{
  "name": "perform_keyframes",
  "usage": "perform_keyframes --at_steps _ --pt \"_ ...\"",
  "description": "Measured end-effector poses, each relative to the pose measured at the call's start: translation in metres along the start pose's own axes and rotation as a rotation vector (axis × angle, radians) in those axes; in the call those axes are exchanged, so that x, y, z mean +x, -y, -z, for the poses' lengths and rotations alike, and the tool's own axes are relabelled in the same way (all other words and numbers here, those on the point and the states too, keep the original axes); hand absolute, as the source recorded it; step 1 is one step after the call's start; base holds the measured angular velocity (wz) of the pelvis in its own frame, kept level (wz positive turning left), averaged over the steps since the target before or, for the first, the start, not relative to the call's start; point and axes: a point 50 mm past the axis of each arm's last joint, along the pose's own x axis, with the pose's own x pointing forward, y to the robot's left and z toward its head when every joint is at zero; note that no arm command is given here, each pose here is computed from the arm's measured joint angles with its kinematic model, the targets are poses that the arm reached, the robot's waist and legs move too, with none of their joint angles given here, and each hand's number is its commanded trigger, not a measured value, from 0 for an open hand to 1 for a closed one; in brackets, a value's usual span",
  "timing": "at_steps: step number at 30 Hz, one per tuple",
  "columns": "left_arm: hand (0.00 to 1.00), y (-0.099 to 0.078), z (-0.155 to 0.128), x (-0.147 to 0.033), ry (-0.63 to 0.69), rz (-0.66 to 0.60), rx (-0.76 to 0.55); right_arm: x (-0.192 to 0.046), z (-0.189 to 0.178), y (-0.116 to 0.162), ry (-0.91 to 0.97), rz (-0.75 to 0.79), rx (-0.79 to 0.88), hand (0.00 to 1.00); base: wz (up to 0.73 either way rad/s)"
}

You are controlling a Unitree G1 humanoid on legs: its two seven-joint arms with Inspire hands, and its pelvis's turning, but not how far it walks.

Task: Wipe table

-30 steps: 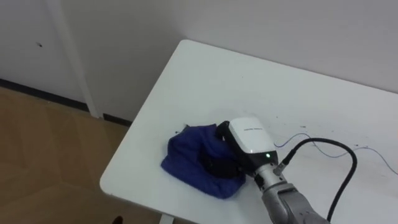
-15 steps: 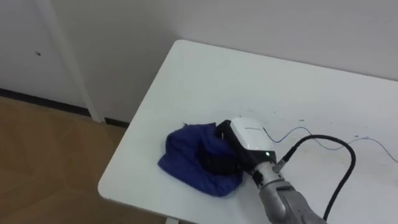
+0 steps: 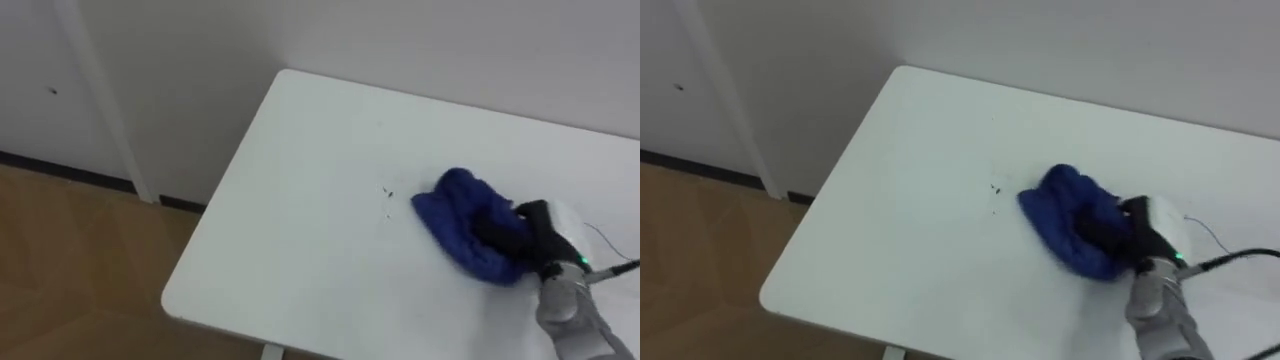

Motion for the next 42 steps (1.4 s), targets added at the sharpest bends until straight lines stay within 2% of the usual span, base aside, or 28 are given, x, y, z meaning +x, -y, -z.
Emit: perform_keyframes --at_steps 9,14,17,20,22,24,27,32,34,40,42 --pt "0.00 -0.010 -0.007 0.003 0.011 -0.018 -0.089 -0.008 0.047 0.018 -0.163 0.096 0.028 1.00 -0.11" --pt "0.00 -0.009 -0.019 0.004 0.042 -0.003 -0.102 -0.010 0.047 0.020 -0.150 0.109 -0.001 1.00 0.01" --pt "0.00 0.000 -0.032 0.004 0.071 0.043 -0.079 -0.003 0.021 0.020 -0.077 0.115 -0.130 1.00 -0.46" --pt "0.00 0.015 -0.054 0.003 0.111 0.098 -0.040 -0.005 -0.024 0.000 0.073 0.050 -0.278 1.00 -0.57" --pt "0.00 0.025 -0.066 0.000 0.136 0.138 -0.030 -0.017 -0.086 -0.028 0.296 -0.051 -0.378 1.00 -0.35" --pt "0.00 0.034 -0.075 -0.003 0.154 0.166 -0.028 -0.027 -0.120 -0.052 0.405 -0.130 -0.403 1.00 0.07" --pt "0.00 0.040 -0.082 -0.005 0.171 0.193 -0.018 -0.027 -0.140 -0.060 0.442 -0.176 -0.401 1.00 0.37" --pt "0.00 0.029 -0.045 -0.001 0.063 0.157 -0.027 -0.017 -0.107 -0.054 0.345 -0.179 -0.224 1.00 0.43" --pt "0.00 0.023 -0.031 0.001 0.024 0.132 -0.039 -0.019 -0.071 -0.047 0.265 -0.117 -0.113 1.00 0.78" --pt "0.00 -0.008 0.013 0.003 -0.085 0.023 -0.003 -0.019 0.015 -0.010 0.007 0.070 -0.060 1.00 0.23" --pt "0.00 -0.012 0.017 0.002 -0.091 0.010 -0.014 -0.022 0.036 -0.003 -0.063 0.096 -0.056 1.00 0.11"
